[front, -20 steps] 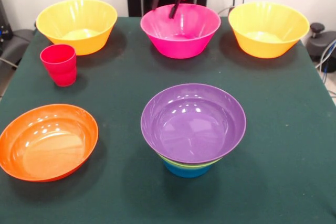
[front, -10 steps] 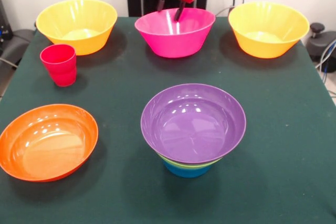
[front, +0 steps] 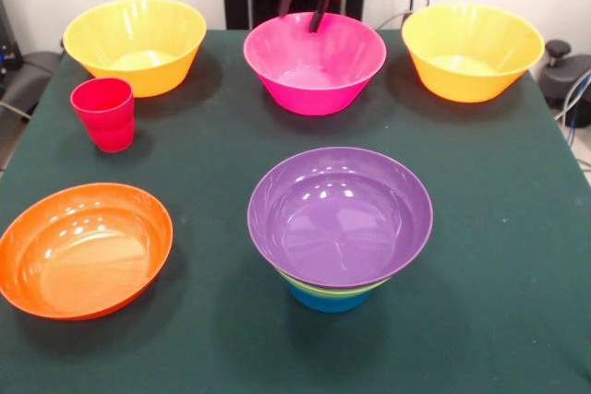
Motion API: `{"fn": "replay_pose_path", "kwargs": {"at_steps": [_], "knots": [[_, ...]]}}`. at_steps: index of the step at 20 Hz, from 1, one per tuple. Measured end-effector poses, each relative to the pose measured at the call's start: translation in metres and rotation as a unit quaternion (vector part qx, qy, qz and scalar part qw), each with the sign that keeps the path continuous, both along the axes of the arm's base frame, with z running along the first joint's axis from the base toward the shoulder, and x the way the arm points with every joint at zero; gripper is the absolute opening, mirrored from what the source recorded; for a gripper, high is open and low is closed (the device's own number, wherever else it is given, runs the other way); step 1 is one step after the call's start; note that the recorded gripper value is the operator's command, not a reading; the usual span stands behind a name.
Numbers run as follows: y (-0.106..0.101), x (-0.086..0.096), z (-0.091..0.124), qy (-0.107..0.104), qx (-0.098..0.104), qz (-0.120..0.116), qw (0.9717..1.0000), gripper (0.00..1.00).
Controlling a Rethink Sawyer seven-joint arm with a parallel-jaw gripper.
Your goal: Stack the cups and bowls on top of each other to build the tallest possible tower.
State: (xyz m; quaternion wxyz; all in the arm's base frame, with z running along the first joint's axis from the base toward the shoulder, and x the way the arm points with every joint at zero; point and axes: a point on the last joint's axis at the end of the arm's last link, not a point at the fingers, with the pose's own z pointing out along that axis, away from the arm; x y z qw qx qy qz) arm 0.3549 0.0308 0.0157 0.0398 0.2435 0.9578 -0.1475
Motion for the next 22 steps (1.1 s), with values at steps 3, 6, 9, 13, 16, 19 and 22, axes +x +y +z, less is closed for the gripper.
{"fn": "replay_pose_path", "kwargs": {"at_steps": [3, 6, 9, 13, 16, 19, 22], "knots": [[0.002, 0.007, 0.017, 0.009, 0.007, -0.012, 0.9999, 1.0], [0.004, 0.009, 0.029, 0.021, 0.013, -0.023, 0.9994, 1.0], [0.006, 0.01, 0.038, 0.031, 0.018, -0.03, 0.9989, 1.0], [0.008, 0.015, 0.046, 0.042, 0.023, -0.038, 0.9981, 1.0], [0.009, 0.023, 0.048, 0.046, 0.025, -0.041, 0.9978, 1.0], [0.012, 0.04, 0.05, 0.038, 0.025, -0.039, 0.9982, 1.0], [0.015, 0.059, 0.051, 0.027, 0.024, -0.036, 0.9987, 1.0]]}}
